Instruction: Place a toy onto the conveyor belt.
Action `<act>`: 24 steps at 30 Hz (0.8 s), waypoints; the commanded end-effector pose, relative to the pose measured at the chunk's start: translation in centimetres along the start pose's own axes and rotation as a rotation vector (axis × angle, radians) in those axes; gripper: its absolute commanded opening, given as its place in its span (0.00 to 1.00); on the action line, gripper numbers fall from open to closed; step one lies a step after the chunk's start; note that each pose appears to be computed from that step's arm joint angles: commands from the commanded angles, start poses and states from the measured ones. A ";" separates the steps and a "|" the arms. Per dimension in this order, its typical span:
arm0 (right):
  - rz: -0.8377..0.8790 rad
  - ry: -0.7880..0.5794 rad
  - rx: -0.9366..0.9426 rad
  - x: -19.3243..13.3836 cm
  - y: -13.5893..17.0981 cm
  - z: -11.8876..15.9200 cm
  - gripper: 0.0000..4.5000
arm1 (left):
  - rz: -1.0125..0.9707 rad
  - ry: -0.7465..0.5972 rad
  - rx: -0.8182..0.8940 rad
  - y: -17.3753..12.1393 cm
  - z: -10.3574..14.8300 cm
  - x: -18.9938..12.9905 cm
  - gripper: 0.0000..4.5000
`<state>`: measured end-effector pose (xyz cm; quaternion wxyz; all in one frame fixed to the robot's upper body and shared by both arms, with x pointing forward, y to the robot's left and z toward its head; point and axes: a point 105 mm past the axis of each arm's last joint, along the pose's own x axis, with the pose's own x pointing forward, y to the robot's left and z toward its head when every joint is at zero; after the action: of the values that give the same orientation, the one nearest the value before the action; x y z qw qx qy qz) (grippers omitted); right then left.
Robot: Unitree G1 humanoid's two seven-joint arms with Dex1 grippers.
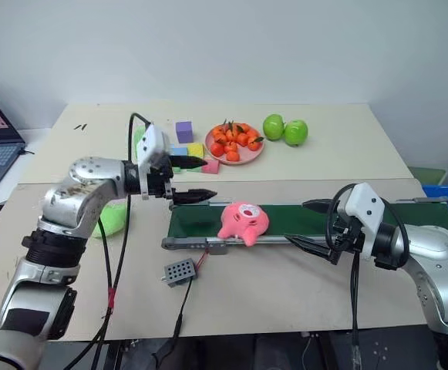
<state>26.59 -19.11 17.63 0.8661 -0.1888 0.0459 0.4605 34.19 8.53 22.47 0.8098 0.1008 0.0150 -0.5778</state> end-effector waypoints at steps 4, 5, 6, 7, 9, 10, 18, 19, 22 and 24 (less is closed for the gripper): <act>0.008 -0.010 -0.057 -0.7 -0.3 1.4 1.00 | -0.191 -0.026 -0.056 -3.4 1.7 -3.8 0.99; 0.009 -0.008 -0.060 -0.7 -0.4 1.4 1.00 | -0.159 -0.012 -0.051 -3.1 1.5 -4.2 0.99; 0.009 -0.007 -0.061 -0.8 -0.5 1.5 1.00 | -0.128 0.001 -0.043 -2.8 1.2 -4.5 0.99; 0.010 -0.006 -0.062 -0.9 -0.5 1.6 1.00 | -0.110 0.023 -0.033 -2.6 0.9 -4.7 0.99; 0.015 -0.003 -0.066 -0.9 -0.6 1.6 1.00 | -0.082 0.057 -0.003 -2.5 0.2 -4.9 0.99; 0.024 0.000 -0.065 -0.9 -0.5 1.5 1.00 | -0.085 0.066 -0.036 -2.5 -0.1 -5.0 0.99; 0.046 0.003 -0.073 -0.7 -0.5 1.8 1.00 | 0.047 0.090 -0.060 -1.2 -2.0 -5.5 0.99; 0.047 0.002 -0.075 -0.7 -0.6 1.8 1.00 | 0.049 0.088 -0.063 -1.3 -2.0 -5.4 0.99; 0.052 -0.005 -0.077 -0.5 -0.7 2.1 1.00 | 0.072 0.078 -0.057 -1.3 -2.0 -5.4 0.99; 0.059 -0.009 -0.079 -0.3 -0.8 2.2 1.00 | 0.097 0.064 -0.052 -1.0 -1.9 -5.3 0.99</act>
<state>26.85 -19.09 19.02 0.8482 -0.2082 0.0423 0.4851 31.66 13.46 19.98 0.8315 0.0919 0.0821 -0.5416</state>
